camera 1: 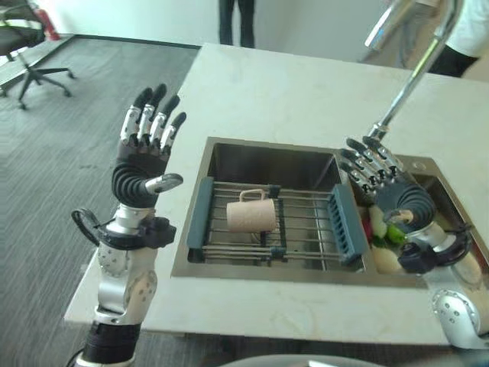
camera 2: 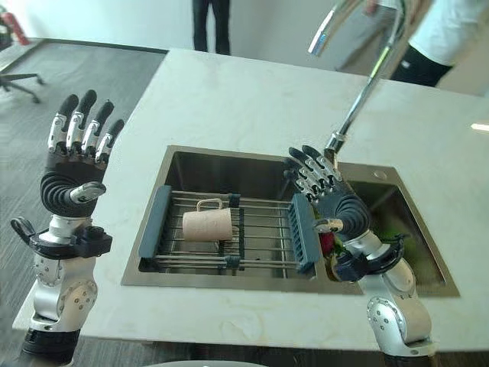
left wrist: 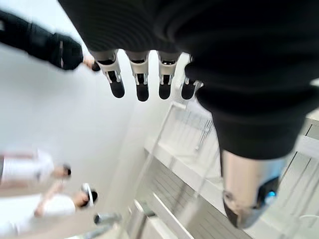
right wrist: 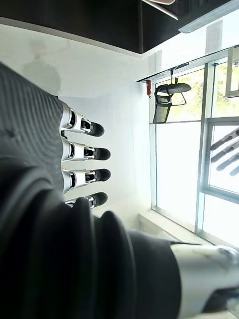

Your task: Place the dishes in the dishwasher.

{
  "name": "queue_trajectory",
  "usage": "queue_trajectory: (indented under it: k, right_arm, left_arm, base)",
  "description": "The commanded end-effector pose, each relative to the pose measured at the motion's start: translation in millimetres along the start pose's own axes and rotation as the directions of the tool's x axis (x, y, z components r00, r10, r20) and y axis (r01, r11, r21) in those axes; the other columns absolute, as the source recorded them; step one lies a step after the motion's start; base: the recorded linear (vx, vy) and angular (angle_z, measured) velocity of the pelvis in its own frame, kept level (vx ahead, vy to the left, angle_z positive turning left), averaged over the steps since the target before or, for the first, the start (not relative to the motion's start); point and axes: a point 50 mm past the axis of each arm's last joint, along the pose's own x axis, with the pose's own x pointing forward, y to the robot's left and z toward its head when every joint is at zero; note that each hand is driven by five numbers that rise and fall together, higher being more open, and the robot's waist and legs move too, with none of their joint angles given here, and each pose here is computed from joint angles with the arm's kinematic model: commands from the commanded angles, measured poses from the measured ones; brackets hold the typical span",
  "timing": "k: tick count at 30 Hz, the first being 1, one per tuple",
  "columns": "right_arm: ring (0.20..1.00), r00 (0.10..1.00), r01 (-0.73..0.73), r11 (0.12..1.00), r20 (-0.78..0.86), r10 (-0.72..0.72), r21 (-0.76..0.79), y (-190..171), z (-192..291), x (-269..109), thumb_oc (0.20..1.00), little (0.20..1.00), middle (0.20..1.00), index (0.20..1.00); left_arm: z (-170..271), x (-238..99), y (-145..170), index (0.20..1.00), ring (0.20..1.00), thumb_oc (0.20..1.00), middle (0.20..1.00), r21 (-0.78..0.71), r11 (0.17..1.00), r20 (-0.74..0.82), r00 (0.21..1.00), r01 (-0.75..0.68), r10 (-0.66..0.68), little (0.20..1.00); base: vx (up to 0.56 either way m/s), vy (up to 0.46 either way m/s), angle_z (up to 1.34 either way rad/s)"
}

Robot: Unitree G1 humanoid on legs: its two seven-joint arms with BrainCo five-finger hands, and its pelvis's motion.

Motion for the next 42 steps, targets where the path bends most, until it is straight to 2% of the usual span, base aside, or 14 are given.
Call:
queue_trajectory:
  k: [1, 6, 10, 14, 17, 23, 33, 42]
  right_arm:
    - [1.0, 0.998, 0.016, 0.992, 0.068, -0.008, -0.124, -10.6, 30.3, 7.5, 1.0, 1.0, 1.0, 1.0]
    - [1.0, 0.999, 0.016, 0.993, 0.045, -0.011, -0.115, -11.5, 27.2, 3.6, 1.0, 1.0, 1.0, 1.0]
    - [1.0, 0.999, 0.01, 0.992, 0.032, -0.006, -0.128, -13.6, 28.2, 0.3, 1.0, 1.0, 1.0, 1.0]
    - [1.0, 1.0, -0.02, 0.988, 0.014, 0.022, -0.151, -14.4, 28.2, 8.2, 1.0, 1.0, 1.0, 1.0]
    - [1.0, 0.999, -0.041, 0.986, -0.002, 0.041, -0.159, -14.2, 26.2, 13.3, 1.0, 1.0, 1.0, 1.0]
    - [1.0, 0.998, -0.067, 0.982, -0.031, 0.062, -0.177, -17.8, 25.5, 18.8, 1.0, 1.0, 1.0, 1.0]
    - [1.0, 0.995, -0.094, 0.974, -0.056, 0.084, -0.205, -20.4, 27.2, 20.1, 1.0, 1.0, 1.0, 1.0]
    - [1.0, 0.997, -0.066, 0.968, -0.049, 0.056, -0.242, -24.2, 31.8, 18.6, 1.0, 1.0, 1.0, 1.0]
  left_arm:
    - [6.2, 9.1, -8.1, 1.0, 1.0, 1.0, 1.0, 0.132, 0.99, 0.013, 0.998, 0.055, -0.057, 1.0]
    - [-2.8, 4.5, -0.6, 1.0, 1.0, 1.0, 1.0, 0.311, 0.945, -0.126, 0.99, 0.101, -0.065, 1.0]
    - [-7.6, 3.3, 3.8, 1.0, 1.0, 1.0, 1.0, 0.508, 0.841, -0.215, 0.973, 0.188, -0.087, 1.0]
    - [-20.2, 7.8, 13.8, 1.0, 1.0, 1.0, 1.0, 0.714, 0.6, -0.375, 0.921, 0.361, -0.107, 1.0]
    - [-31.9, 13.0, 21.3, 1.0, 1.0, 1.0, 1.0, 0.773, 0.473, -0.445, 0.893, 0.423, -0.071, 1.0]
    - [-52.2, 18.4, 42.5, 1.0, 1.0, 1.0, 1.0, 0.802, 0.345, -0.539, 0.84, 0.488, 0.061, 1.0]
    - [-79.3, 7.5, 59.6, 1.0, 1.0, 1.0, 1.0, 0.753, 0.331, -0.646, 0.737, 0.57, 0.199, 1.0]
    - [-95.6, -7.5, 43.5, 1.0, 1.0, 1.0, 1.0, 0.636, 0.354, -0.761, 0.633, 0.685, 0.141, 1.0]
  base:
    - [0.06, -0.021, 0.02]
    - [0.04, -0.004, -0.04]
    - [0.02, -0.006, -0.02]
    - [0.01, -0.016, -0.01]
    - [0.0, -0.014, -0.04]
    - [0.0, -0.002, -0.11]
    - [0.01, 0.005, -0.07]
    - [0.0, -0.003, -0.05]
